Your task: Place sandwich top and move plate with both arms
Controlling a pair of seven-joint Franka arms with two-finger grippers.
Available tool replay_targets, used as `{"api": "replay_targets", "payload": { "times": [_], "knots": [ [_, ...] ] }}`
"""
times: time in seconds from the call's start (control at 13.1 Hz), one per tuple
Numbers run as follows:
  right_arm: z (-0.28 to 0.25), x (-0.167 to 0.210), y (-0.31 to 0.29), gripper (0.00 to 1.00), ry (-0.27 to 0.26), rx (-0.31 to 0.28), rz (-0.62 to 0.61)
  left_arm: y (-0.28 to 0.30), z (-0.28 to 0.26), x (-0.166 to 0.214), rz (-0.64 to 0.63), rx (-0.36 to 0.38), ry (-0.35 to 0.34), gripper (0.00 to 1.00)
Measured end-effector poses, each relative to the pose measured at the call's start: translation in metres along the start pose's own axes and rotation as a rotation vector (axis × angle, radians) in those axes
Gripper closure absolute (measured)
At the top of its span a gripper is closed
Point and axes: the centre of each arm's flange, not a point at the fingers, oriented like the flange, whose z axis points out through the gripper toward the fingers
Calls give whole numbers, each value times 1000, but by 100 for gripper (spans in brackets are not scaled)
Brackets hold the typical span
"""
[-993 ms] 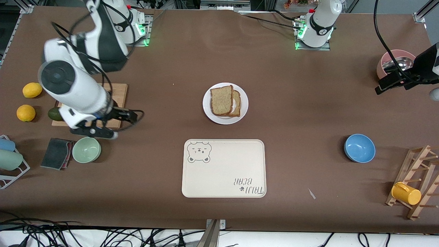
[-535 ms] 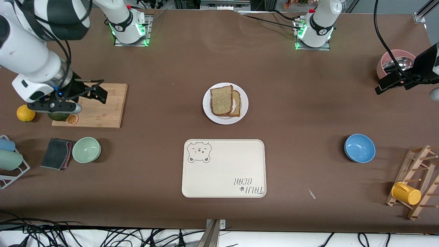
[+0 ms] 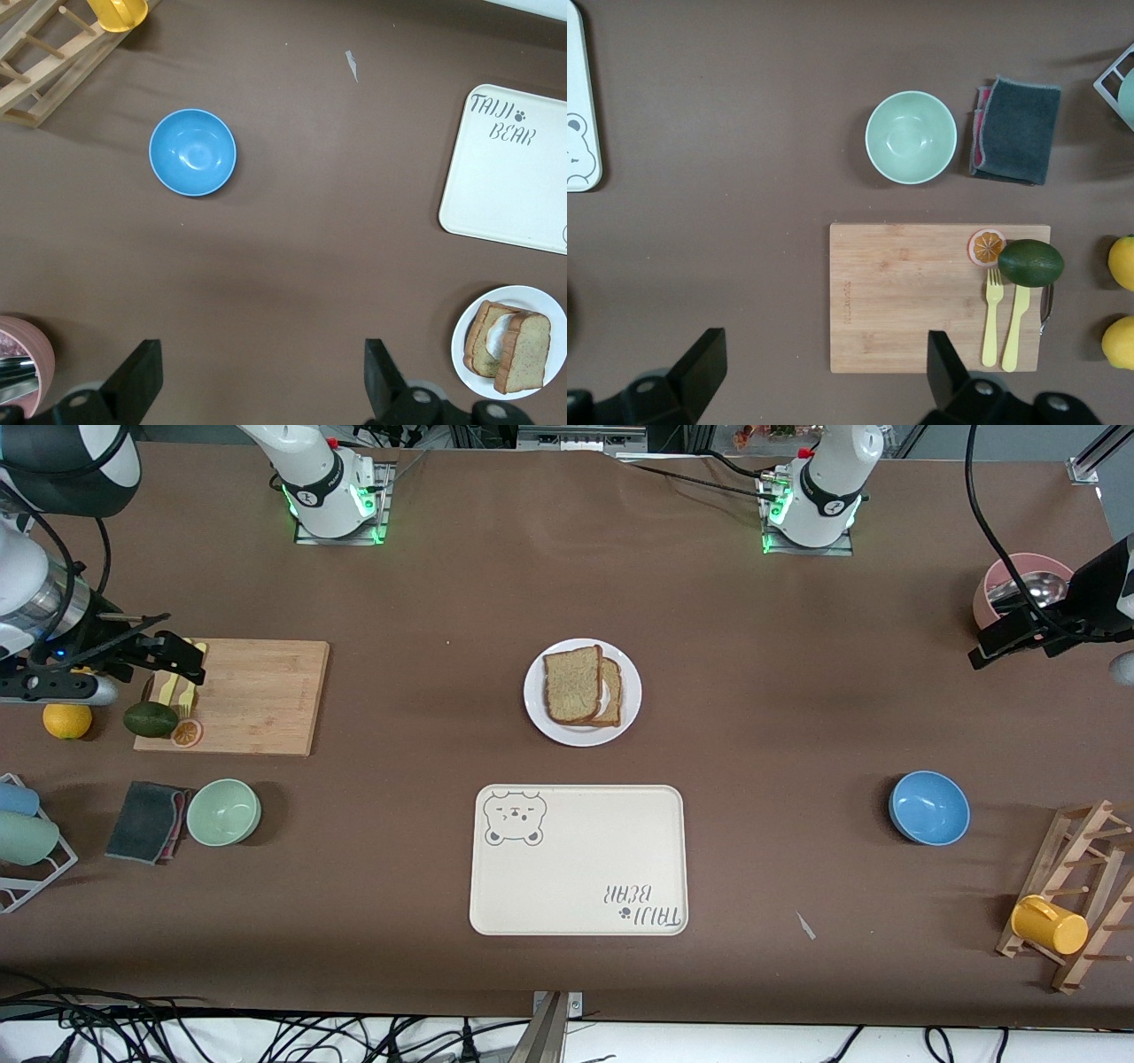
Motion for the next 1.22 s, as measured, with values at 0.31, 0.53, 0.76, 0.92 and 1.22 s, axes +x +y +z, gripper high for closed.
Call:
{"api": "replay_targets", "payload": {
  "times": [0.31, 0.53, 0.76, 0.92, 1.22],
  "knots": [
    [-18, 6, -13, 0, 35, 4, -20, 0, 0, 0, 1, 0, 0, 0],
    [-22, 8, -10, 0, 32, 4, -15, -1, 1, 0, 1, 22, 2, 0],
    [-22, 10, -8, 0, 31, 4, -8, -1, 3, 1, 9, 74, 9, 0],
    [-23, 10, -9, 0, 31, 4, -9, -1, 3, 1, 10, 75, 9, 0],
    [-23, 8, -19, 0, 24, 5, -13, -1, 3, 0, 10, 76, 7, 0]
  ]
}}
